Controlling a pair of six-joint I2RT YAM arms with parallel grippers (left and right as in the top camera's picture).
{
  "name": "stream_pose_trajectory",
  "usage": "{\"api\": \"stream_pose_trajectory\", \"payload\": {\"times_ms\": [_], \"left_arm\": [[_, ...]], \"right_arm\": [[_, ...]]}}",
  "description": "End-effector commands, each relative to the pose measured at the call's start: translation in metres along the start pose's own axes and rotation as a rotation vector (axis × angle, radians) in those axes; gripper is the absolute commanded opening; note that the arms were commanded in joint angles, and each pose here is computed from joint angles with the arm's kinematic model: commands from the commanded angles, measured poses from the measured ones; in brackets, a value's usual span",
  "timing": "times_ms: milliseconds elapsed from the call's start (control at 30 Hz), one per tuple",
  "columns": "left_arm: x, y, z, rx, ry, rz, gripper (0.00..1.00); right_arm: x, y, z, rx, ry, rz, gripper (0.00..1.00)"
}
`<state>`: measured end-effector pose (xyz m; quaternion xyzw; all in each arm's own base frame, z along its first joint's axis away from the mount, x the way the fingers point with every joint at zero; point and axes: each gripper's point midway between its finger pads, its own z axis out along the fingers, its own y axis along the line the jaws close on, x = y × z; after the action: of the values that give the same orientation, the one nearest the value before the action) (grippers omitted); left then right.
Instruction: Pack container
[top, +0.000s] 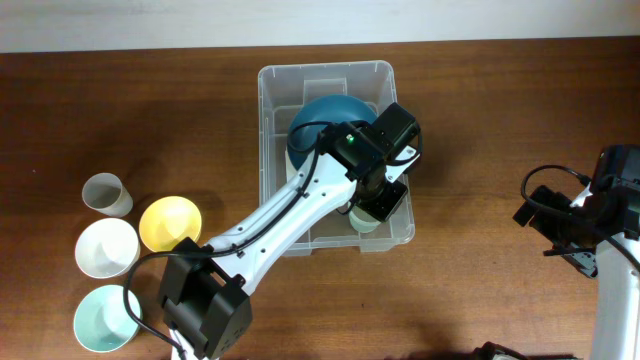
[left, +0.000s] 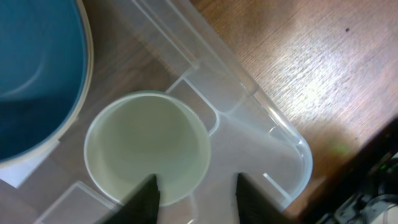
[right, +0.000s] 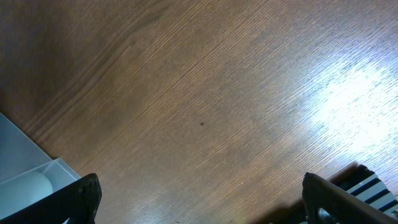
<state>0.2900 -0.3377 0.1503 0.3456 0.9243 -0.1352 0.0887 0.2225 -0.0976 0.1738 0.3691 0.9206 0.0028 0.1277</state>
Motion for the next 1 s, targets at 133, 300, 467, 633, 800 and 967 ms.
{"api": "stream_pose_trajectory", "payload": {"times_ms": [133,300,467,633,800,967], "left_arm": [[-0.001,0.036,-0.022,-0.140,-0.005,-0.030,0.48],[0.002,0.114,-0.098,-0.338,-0.101,-0.193,0.52],[0.069,0.230,-0.173,-0.517,-0.138,-0.643,0.52],[0.138,0.312,-0.200,-0.551,-0.131,-0.976,0.54],[0.181,0.360,-0.199,-0.579,-0.107,-1.131,0.55],[0.214,0.394,-0.181,-0.589,-0.055,-1.231,0.56]], "right_arm": [[-0.001,-0.002,0.000,0.003,-0.003,0.011,0.99],[-0.001,-0.002,0.000,0.003,-0.003,0.011,0.99],[-0.001,-0.002,0.000,0.002,-0.004,0.011,0.99],[-0.001,-0.002,0.000,0.002,-0.004,0.011,0.99],[-0.001,-0.002,0.000,0.002,-0.004,0.011,0.99],[-0.001,-0.002,0.000,0.002,-0.005,0.011,0.99]]}}
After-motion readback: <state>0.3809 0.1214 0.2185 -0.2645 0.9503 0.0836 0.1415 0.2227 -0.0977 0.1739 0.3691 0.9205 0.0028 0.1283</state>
